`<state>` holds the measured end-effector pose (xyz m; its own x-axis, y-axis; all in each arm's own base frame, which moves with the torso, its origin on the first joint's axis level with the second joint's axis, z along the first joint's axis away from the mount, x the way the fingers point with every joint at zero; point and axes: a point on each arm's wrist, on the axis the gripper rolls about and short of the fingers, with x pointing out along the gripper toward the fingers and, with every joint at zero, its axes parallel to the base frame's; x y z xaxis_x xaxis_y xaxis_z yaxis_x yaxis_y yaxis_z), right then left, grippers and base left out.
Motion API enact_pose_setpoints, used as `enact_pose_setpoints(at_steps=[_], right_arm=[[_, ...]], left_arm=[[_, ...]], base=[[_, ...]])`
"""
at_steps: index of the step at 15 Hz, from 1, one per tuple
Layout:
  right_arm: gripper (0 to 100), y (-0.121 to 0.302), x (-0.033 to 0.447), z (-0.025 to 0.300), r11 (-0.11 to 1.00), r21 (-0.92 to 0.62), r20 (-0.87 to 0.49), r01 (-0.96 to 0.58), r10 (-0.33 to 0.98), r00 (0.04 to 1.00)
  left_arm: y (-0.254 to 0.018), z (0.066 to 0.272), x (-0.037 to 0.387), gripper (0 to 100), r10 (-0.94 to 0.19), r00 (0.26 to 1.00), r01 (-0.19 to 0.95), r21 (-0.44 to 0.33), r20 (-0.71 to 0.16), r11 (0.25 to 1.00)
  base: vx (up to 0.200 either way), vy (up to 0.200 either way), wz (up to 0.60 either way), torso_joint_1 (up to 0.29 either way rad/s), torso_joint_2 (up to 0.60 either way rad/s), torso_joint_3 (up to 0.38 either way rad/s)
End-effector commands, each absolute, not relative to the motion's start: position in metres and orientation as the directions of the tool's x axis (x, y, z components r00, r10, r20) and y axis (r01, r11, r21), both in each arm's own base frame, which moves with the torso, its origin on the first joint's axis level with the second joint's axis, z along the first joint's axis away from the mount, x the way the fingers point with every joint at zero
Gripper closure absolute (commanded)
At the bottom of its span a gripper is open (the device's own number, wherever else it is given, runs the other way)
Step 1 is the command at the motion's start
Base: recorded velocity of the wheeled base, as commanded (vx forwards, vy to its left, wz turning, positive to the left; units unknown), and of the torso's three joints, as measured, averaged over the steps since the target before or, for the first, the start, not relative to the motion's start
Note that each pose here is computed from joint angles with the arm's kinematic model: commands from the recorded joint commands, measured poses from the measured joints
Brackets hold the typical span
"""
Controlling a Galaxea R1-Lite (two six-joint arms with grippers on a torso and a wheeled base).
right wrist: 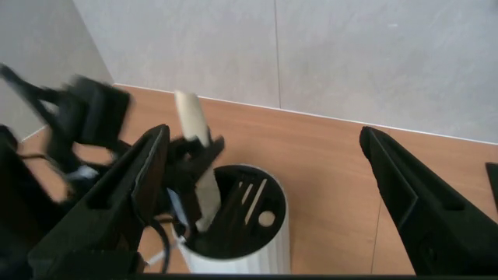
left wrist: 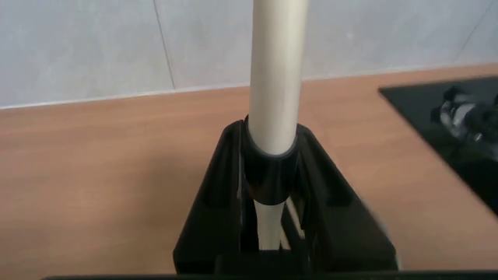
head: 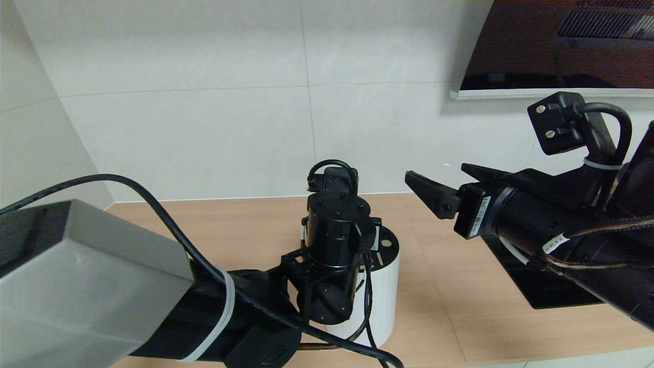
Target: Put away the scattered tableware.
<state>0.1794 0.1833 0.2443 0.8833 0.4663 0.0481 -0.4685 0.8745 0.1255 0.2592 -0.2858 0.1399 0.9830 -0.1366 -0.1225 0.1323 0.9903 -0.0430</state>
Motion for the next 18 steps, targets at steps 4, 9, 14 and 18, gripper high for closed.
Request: enact_pose_setpoints(at_steps=[4, 9, 14, 18], right_arm=[[0, 0.184, 0.183, 0.241, 0.880, 0.122, 0.038, -0.460, 0.459, 0.888], [0, 0.183, 0.183, 0.241, 0.880, 0.122, 0.038, -0.460, 0.459, 0.888], [0, 0.183, 0.183, 0.241, 0.880, 0.122, 0.038, -0.460, 0.459, 0.888], [0, 0.183, 0.183, 0.241, 0.880, 0.122, 0.039, -0.460, 0.459, 0.888]], left_arm=[[-0.289, 0.126, 0.262, 100, -0.132, 0.980, 0.131, -0.019, -0.150, 0.991], [-0.288, 0.126, 0.261, 0, -0.131, 0.980, 0.129, -0.020, -0.149, 0.991], [-0.288, 0.127, 0.261, 0, -0.131, 0.980, 0.129, -0.021, -0.148, 0.991], [-0.283, 0.138, 0.257, 0, -0.135, 0.983, 0.131, -0.042, -0.126, 0.990]], base=[[0.000, 0.000, 0.00, 0.000, 0.00, 0.000], [0.000, 0.000, 0.00, 0.000, 0.00, 0.000], [0.000, 0.000, 0.00, 0.000, 0.00, 0.000], [0.000, 0.000, 0.00, 0.000, 0.00, 0.000]])
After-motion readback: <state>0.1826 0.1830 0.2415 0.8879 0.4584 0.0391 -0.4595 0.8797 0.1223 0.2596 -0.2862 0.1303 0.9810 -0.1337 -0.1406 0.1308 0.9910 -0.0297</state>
